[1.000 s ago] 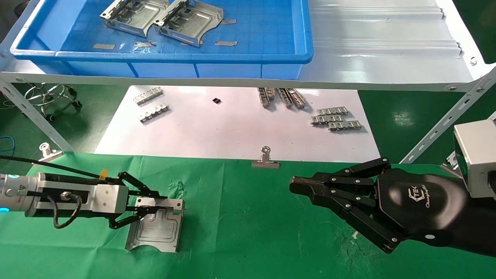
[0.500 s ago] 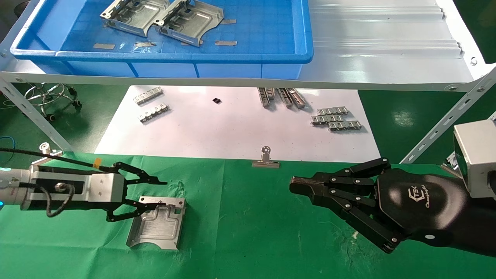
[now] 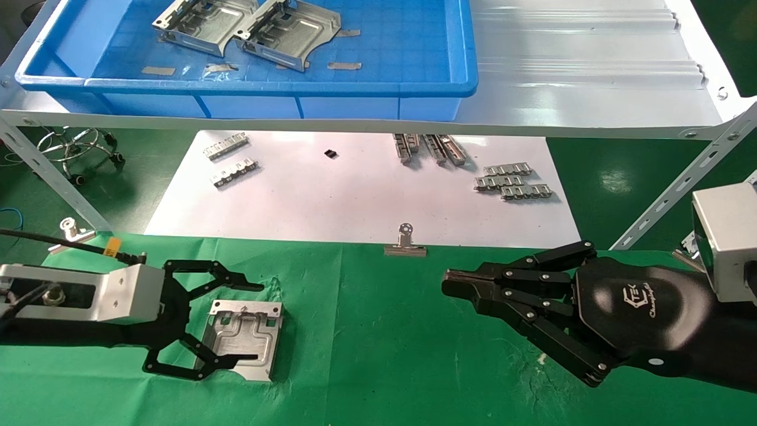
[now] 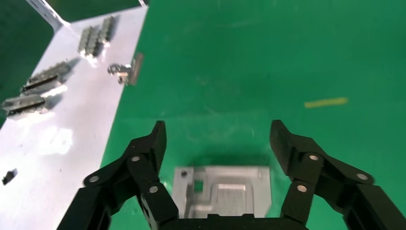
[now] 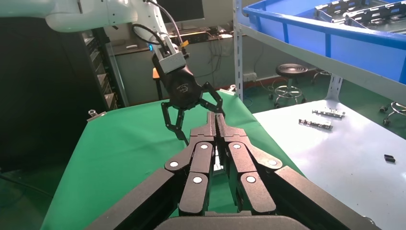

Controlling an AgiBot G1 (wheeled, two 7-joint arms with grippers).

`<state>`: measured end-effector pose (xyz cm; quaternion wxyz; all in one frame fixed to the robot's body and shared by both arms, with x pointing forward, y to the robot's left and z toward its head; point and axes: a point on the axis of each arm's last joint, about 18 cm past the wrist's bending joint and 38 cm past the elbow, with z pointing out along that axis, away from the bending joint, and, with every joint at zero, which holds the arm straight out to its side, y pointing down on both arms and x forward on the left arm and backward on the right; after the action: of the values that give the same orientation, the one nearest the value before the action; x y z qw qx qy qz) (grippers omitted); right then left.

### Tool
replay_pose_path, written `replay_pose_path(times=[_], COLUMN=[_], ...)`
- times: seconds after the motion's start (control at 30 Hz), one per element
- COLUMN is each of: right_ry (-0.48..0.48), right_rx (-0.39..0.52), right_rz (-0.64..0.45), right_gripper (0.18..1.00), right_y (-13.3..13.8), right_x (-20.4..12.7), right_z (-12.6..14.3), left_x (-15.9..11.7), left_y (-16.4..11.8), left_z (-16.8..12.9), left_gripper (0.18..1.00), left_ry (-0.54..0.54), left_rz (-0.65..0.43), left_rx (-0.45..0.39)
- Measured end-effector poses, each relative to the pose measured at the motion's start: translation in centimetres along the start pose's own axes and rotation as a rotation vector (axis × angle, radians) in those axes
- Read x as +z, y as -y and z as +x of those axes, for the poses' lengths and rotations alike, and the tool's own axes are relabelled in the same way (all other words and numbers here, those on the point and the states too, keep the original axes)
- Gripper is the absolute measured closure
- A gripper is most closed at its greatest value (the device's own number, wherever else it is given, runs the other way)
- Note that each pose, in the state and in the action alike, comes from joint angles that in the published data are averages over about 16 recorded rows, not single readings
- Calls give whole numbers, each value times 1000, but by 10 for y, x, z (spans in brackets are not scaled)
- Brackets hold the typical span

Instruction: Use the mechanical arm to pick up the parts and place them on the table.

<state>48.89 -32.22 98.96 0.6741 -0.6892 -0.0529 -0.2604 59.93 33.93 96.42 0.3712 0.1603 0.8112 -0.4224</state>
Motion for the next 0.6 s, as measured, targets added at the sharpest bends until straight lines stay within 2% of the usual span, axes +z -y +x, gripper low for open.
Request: replay_pose_path(times=[0.27,0.6], right_ry=[0,0], right_rx=[0,0], right_rz=[0,0], right_gripper=[930,801], right_y=[0,0], right_x=[0,0], right_z=[0,0], left_x=[3,2], left_y=[16,37], left_z=[8,19], left_gripper=[327,218], left_ry=[16,29], left_rz=[94,202], left_rx=[-66,-143])
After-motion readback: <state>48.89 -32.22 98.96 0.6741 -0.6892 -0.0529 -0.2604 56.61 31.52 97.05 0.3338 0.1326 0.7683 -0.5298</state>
